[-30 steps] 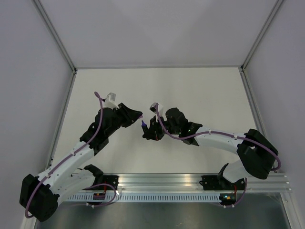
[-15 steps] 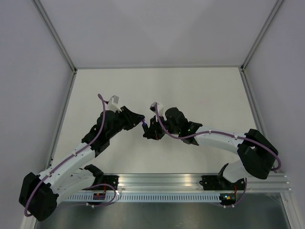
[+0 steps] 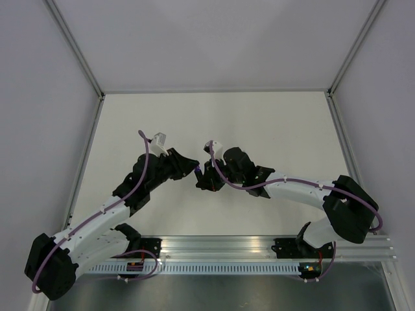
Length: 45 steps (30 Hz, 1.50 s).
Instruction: Insert the pens into the pen caps
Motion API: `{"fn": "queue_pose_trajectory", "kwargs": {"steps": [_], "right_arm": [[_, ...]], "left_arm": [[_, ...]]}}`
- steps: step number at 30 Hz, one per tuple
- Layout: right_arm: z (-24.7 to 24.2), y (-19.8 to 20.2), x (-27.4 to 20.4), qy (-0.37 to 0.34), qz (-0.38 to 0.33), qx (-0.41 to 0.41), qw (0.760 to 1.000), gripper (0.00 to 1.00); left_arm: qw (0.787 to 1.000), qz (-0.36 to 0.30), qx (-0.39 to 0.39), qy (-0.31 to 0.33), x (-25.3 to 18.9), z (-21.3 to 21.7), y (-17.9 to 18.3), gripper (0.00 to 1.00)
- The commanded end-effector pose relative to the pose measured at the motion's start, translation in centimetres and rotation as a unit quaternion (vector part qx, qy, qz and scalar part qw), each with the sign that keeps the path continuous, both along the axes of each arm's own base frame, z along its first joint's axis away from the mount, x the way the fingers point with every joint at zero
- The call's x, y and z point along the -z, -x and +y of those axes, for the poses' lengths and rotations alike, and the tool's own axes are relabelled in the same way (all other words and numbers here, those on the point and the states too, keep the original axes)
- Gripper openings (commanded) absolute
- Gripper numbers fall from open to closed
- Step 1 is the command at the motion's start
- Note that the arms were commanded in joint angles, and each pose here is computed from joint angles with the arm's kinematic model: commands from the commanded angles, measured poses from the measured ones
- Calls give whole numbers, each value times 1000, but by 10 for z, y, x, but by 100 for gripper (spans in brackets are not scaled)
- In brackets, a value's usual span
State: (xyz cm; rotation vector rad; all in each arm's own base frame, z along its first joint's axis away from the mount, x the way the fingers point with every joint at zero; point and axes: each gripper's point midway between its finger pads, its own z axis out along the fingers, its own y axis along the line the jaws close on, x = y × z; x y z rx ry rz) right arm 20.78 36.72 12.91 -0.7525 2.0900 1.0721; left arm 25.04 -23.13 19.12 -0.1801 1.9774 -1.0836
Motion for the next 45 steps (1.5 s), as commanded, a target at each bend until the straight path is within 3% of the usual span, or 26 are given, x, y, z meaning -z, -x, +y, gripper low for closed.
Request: {"fn": "queue_pose_trajectory", "kwargs": {"steps": [1, 5, 10, 13, 16, 19, 31, 42, 45], "right_arm": [[4, -20, -31, -30, -47, 30, 998, 0], [1, -21, -34, -30, -51, 36, 998, 0], [-1, -22, -37, -32, -58, 37, 997, 0], [0, -20, -37, -30, -62, 29, 997, 0], [0, -20, -38, -30, -67, 23, 997, 0], [0, -17, -41, -35, -70, 17, 997, 0], [3, -3, -58, -65, -73, -15, 995, 0], [7, 51, -112, -173, -64, -137, 973, 0], [6, 60, -120, -186, -65, -159, 967, 0]], "left_arm": [[998, -39, 55, -2, -7, -10, 18, 2], [993, -70, 93, -17, -11, -17, 28, 2], [992, -55, 111, -19, -7, -23, 31, 3], [990, -50, 131, -17, -5, -29, 34, 17], [988, -41, 151, -11, -6, -35, 38, 39], [987, -38, 156, -6, -9, -37, 39, 51], [984, -85, 157, -16, -39, -31, 40, 70], [963, -177, 203, 13, -99, -27, 68, 88], [959, -194, 204, 13, -108, -24, 72, 88]]}}
